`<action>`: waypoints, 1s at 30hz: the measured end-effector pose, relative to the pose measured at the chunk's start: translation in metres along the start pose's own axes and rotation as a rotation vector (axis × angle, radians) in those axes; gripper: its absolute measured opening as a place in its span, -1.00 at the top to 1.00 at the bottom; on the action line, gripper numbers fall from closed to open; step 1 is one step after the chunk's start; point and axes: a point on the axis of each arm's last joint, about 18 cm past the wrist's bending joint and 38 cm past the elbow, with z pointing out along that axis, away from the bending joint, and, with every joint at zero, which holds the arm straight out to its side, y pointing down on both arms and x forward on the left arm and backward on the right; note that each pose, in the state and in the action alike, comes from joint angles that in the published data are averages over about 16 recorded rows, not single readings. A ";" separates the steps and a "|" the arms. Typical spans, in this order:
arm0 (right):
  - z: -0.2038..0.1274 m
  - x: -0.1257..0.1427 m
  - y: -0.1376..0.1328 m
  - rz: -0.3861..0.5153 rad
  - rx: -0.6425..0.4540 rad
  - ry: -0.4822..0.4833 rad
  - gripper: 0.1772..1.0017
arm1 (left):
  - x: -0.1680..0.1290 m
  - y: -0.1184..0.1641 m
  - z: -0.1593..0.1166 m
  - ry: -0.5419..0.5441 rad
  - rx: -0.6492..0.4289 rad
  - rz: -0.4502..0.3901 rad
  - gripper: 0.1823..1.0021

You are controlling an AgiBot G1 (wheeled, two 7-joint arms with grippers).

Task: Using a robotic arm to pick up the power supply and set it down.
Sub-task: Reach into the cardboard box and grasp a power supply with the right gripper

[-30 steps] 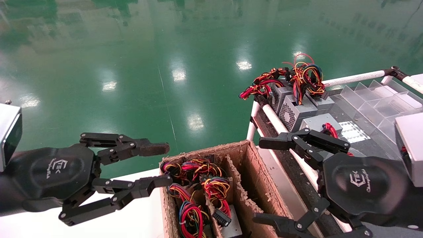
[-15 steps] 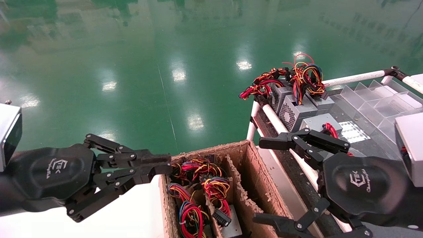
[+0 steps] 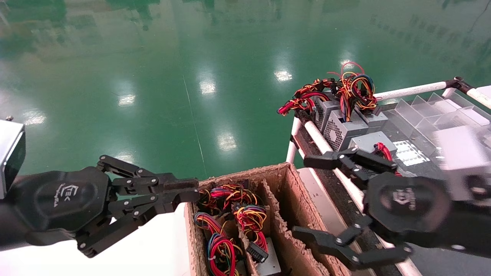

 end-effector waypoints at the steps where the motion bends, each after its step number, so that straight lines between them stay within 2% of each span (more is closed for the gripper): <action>1: 0.003 0.002 0.004 0.010 -0.010 0.001 -1.00 | 0.000 0.000 0.000 0.000 0.000 0.000 0.88; 10: 0.041 0.027 0.040 0.080 -0.108 -0.017 -1.00 | 0.000 0.000 0.000 0.000 0.000 0.000 0.68; 16: 0.063 0.038 0.061 0.097 -0.152 -0.049 -0.99 | 0.000 0.000 0.000 0.000 0.000 0.000 0.43; 23: 0.079 0.046 0.081 0.097 -0.184 -0.067 -0.94 | 0.000 0.000 0.000 0.000 0.000 0.000 0.03; 30: 0.090 0.051 0.097 0.092 -0.202 -0.072 -0.78 | 0.000 0.000 0.000 0.000 0.000 0.000 -0.37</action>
